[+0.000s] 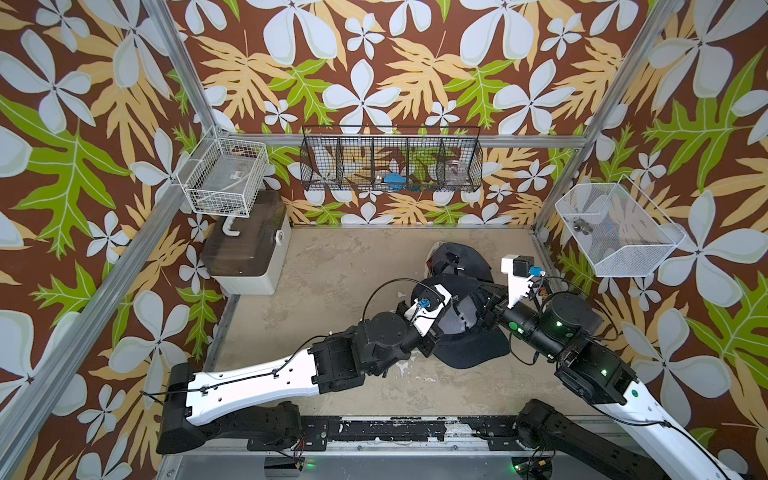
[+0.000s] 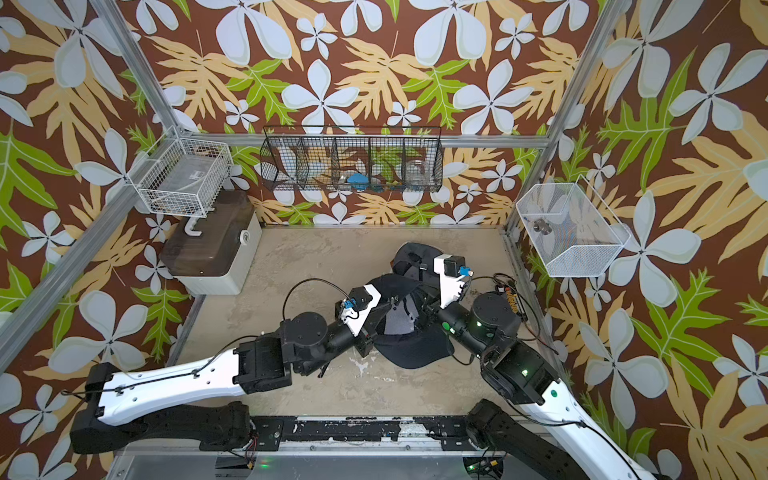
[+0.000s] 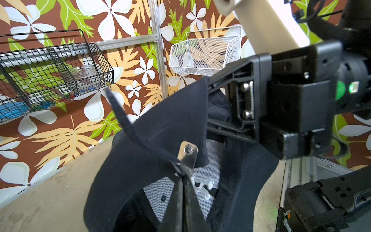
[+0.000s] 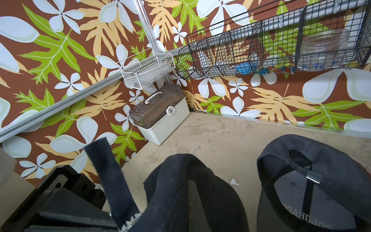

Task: Open the adjustable buckle of the baseball cap
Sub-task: Pull the adjustable strap on the baseball cap.

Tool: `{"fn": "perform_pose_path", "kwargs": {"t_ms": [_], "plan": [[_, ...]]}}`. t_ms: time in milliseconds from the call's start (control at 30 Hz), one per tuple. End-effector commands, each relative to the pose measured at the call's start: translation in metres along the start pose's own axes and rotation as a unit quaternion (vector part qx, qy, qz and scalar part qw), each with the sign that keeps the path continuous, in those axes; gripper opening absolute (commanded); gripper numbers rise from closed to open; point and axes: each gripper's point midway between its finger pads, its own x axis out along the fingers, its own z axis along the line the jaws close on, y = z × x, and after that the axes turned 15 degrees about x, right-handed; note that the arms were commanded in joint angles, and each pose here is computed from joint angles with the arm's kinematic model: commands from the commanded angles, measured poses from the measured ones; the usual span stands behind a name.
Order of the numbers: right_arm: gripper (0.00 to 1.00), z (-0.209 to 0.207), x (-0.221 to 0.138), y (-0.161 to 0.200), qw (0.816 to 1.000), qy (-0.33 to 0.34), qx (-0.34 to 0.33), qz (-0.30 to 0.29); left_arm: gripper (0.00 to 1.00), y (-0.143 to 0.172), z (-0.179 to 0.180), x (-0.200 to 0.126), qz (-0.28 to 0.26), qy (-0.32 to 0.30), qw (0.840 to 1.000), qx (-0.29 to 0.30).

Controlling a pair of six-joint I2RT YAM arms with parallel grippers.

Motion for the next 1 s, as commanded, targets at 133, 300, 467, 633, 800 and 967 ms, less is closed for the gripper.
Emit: {"fn": "perform_pose_path", "kwargs": {"t_ms": [133, 300, 467, 633, 800, 967], "plan": [[0.01, -0.031, 0.002, 0.031, 0.996, 0.052, -0.055, 0.038, 0.06, -0.004, 0.015, -0.006, 0.028, -0.026, 0.999, 0.005], [0.11, -0.033, -0.001, 0.047, 0.994, 0.039, -0.081, 0.063, 0.06, -0.007, 0.018, -0.006, 0.043, -0.029, 0.999, 0.013], [0.19, -0.031, -0.006, 0.051, 0.992, 0.031, -0.097, 0.070, 0.06, -0.009, 0.016, -0.004, 0.053, -0.023, 0.998, 0.019], [0.32, -0.024, -0.008, 0.055, 0.992, 0.006, -0.102, 0.077, 0.06, -0.005, 0.011, 0.001, 0.070, -0.012, 0.997, 0.028], [0.38, -0.021, -0.012, 0.051, 0.992, 0.002, -0.109, 0.069, 0.06, 0.000, 0.004, 0.004, 0.078, 0.002, 0.997, 0.025], [0.41, -0.018, -0.013, 0.048, 0.991, -0.002, -0.116, 0.068, 0.06, 0.002, 0.000, 0.008, 0.085, 0.011, 0.996, 0.024]]}}
